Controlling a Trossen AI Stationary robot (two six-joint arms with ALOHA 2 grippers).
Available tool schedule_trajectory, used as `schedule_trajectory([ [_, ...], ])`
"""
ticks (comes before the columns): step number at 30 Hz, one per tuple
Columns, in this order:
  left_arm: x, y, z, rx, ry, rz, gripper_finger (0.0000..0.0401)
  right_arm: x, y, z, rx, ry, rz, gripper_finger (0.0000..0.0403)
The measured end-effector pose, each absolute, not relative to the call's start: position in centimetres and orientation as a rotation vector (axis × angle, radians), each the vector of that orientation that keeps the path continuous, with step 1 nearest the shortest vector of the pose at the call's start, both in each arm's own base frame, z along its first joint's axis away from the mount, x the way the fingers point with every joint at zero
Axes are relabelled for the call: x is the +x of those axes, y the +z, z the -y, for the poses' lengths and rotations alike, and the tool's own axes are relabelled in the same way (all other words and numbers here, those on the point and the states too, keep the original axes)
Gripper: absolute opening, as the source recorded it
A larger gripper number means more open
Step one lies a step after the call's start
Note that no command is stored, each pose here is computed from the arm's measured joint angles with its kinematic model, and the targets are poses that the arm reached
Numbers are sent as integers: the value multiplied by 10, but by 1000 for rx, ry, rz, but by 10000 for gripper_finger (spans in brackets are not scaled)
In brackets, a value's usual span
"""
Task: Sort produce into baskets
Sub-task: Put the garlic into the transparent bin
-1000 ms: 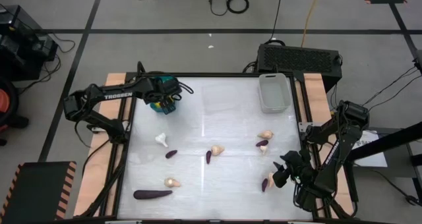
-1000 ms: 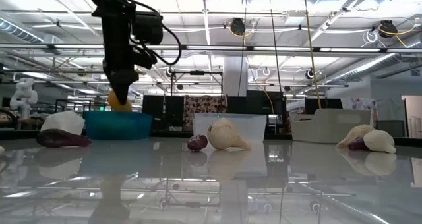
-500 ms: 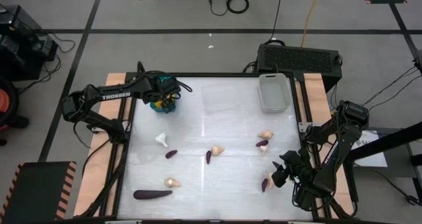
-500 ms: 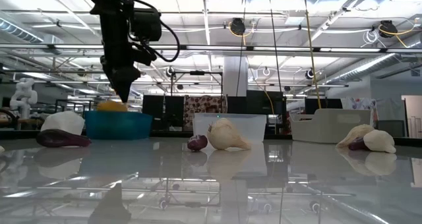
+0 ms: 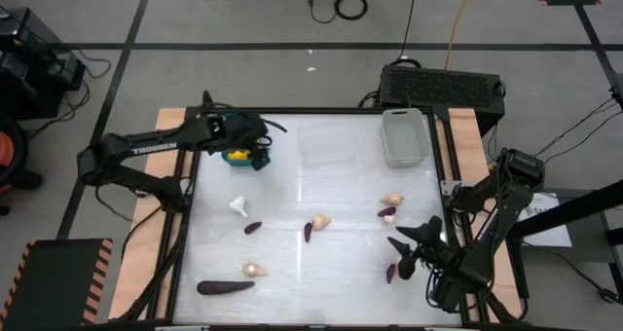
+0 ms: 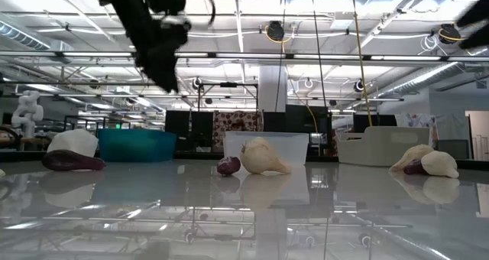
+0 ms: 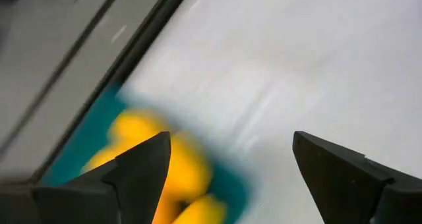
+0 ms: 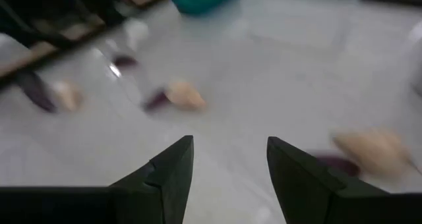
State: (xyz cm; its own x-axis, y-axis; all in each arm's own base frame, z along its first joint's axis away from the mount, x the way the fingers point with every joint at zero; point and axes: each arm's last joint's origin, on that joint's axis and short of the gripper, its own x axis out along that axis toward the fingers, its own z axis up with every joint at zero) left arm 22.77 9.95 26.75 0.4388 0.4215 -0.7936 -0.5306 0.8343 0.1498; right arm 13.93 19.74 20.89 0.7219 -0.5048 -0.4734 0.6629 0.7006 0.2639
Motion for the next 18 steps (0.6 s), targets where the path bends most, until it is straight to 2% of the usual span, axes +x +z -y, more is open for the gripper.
schedule_trajectory([
  [3, 233, 283, -86, -137, 468, -754, 324, 149, 210, -202, 432, -618, -314, 185],
  [7, 228, 284, -70, -100, 402, -600, 324, 164, 210, -207, 410, -578, -319, 185],
  [14, 215, 251, -51, -125, 340, -366, 325, 192, 213, -202, 268, -568, -341, 185],
  [18, 210, 225, -42, -163, 304, -273, 325, 207, 215, -193, 257, -601, -336, 185],
])
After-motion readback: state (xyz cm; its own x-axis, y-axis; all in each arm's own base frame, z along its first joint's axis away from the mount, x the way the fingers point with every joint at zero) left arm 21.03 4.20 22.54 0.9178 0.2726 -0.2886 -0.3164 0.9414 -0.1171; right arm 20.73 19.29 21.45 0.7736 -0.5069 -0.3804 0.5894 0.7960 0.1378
